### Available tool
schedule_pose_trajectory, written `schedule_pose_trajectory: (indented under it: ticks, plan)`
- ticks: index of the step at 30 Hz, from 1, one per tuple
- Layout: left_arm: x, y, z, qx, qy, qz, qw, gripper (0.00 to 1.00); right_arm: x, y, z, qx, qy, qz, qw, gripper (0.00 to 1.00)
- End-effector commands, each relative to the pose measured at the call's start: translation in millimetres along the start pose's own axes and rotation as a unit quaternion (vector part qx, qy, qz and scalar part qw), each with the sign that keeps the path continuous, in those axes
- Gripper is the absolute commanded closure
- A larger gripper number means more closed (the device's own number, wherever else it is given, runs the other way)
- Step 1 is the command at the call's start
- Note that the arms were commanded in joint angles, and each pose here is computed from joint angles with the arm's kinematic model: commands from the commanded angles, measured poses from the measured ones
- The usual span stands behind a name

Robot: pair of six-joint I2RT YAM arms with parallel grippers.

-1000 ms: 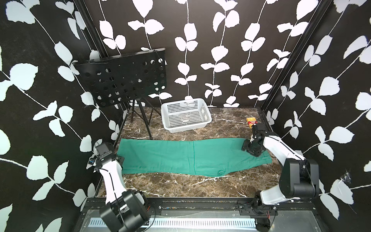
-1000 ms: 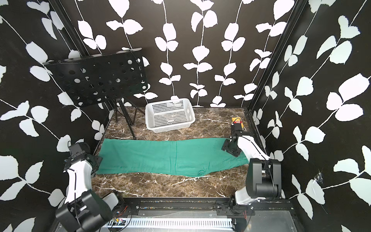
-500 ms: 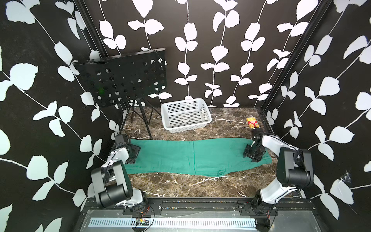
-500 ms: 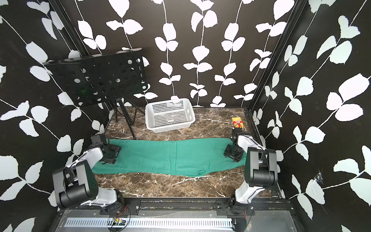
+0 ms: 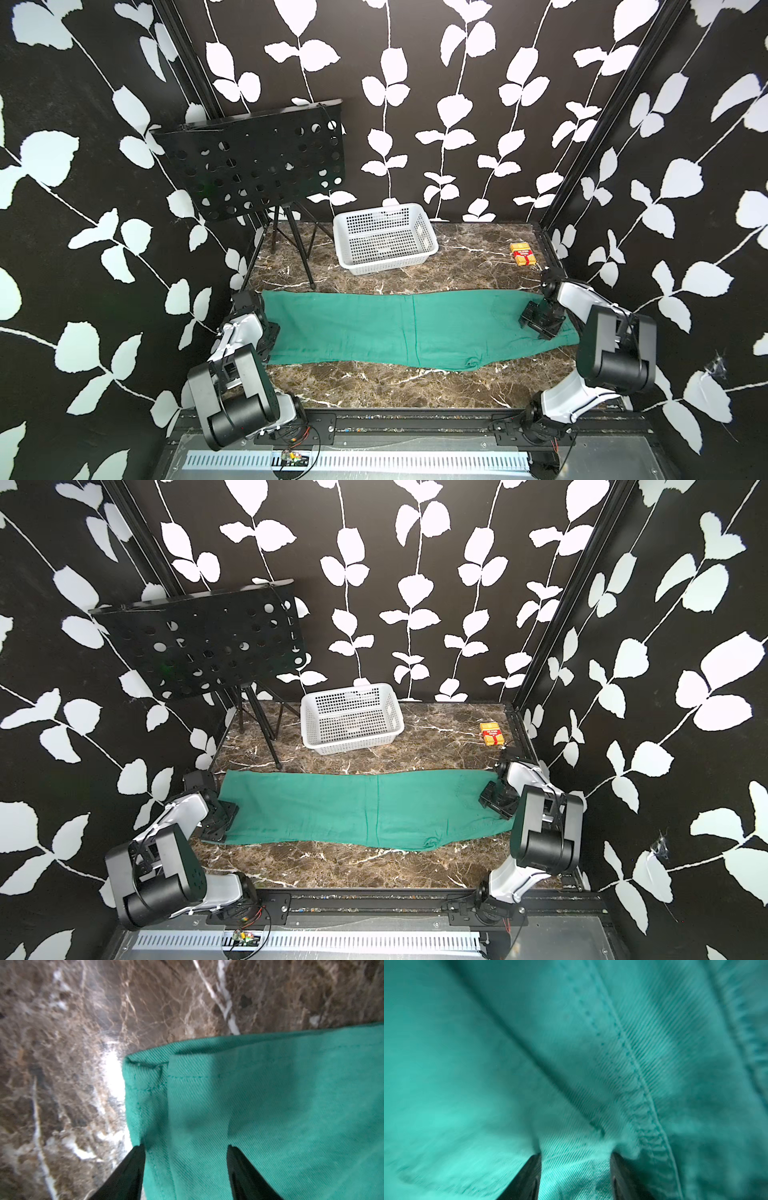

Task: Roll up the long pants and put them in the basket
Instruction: Fold the long pant at the center of the board.

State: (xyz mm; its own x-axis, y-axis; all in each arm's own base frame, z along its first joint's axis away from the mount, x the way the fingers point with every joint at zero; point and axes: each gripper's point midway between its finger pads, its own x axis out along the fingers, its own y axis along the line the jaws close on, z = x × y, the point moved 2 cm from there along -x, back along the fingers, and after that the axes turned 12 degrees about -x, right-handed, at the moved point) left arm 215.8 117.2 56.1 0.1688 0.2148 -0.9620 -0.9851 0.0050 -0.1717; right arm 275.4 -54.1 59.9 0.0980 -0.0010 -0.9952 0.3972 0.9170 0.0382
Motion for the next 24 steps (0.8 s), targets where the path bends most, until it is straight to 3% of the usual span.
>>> schedule_pose_trajectory:
  ticks: [1,5,8,11,15,20,24]
  plan:
    - [-29.8,-19.6,12.2,0.038,-0.017,-0.026,0.999,0.38,-30.8,31.0,-0.3,-0.061,-0.055,0.035,0.996,0.44]
    - [-76.1,-43.8,11.1,0.087,-0.054,-0.054,0.993,0.38,-44.9,78.3,-35.8,-0.154,-0.013,0.068,0.986,0.46]
    - [-96.3,-69.9,-14.9,0.113,-0.049,-0.109,0.986,0.37,-50.0,103.3,-73.8,-0.215,0.030,0.076,0.973,0.52]
    - [-84.3,-99.4,-55.6,0.109,0.020,-0.161,0.981,0.37,-50.9,117.7,-103.4,-0.242,0.058,0.093,0.964,0.58]
    - [-50.9,-126.9,-99.0,0.097,0.095,-0.178,0.975,0.36,-41.2,135.8,-130.5,-0.281,0.101,0.114,0.948,0.71]
    - [-9.9,-113.8,-107.6,0.073,0.099,-0.120,0.985,0.36,-17.6,139.0,-149.2,-0.295,0.153,0.093,0.938,0.86]
    - [2.2,-80.7,-95.8,0.067,0.061,-0.049,0.995,0.38,-1.7,122.8,-171.2,-0.283,0.185,0.071,0.939,0.89]
